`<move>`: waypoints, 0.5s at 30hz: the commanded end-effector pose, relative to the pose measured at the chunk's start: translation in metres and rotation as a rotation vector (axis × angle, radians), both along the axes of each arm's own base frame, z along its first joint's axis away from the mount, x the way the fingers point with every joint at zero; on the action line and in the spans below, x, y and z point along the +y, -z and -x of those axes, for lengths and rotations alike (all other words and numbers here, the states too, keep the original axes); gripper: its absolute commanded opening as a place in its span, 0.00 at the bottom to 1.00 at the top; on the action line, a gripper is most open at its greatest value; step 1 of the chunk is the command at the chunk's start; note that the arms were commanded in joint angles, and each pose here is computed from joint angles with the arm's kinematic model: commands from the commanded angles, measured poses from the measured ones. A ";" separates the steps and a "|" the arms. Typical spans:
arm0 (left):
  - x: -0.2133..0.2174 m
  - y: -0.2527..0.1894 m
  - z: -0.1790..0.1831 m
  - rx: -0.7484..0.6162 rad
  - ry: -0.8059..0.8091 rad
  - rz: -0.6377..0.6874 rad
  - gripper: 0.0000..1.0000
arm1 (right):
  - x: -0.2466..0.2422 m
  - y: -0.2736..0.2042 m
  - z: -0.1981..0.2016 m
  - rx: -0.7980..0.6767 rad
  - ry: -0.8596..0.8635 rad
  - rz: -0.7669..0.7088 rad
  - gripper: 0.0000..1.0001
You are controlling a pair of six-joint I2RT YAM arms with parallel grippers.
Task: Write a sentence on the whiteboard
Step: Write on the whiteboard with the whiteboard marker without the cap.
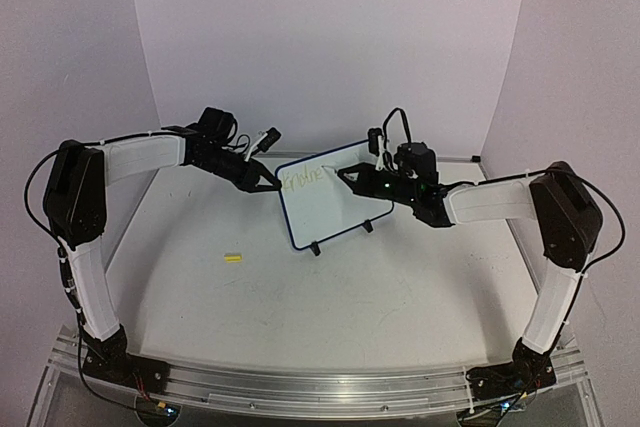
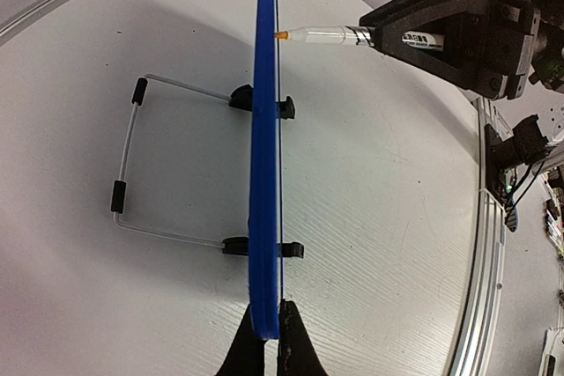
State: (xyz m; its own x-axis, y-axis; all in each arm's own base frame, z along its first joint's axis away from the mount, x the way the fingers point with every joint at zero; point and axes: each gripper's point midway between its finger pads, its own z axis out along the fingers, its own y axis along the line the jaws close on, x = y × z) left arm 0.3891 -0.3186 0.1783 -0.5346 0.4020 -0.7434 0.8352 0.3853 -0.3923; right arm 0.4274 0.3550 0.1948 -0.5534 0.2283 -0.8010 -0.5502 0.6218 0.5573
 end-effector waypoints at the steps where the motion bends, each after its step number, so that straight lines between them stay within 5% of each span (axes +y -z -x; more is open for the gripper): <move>1: -0.007 0.005 0.011 0.021 0.030 -0.029 0.00 | -0.002 0.005 0.000 -0.005 -0.008 0.002 0.00; 15: -0.007 0.004 0.012 0.019 0.030 -0.029 0.00 | -0.016 0.006 -0.003 0.000 0.077 0.011 0.00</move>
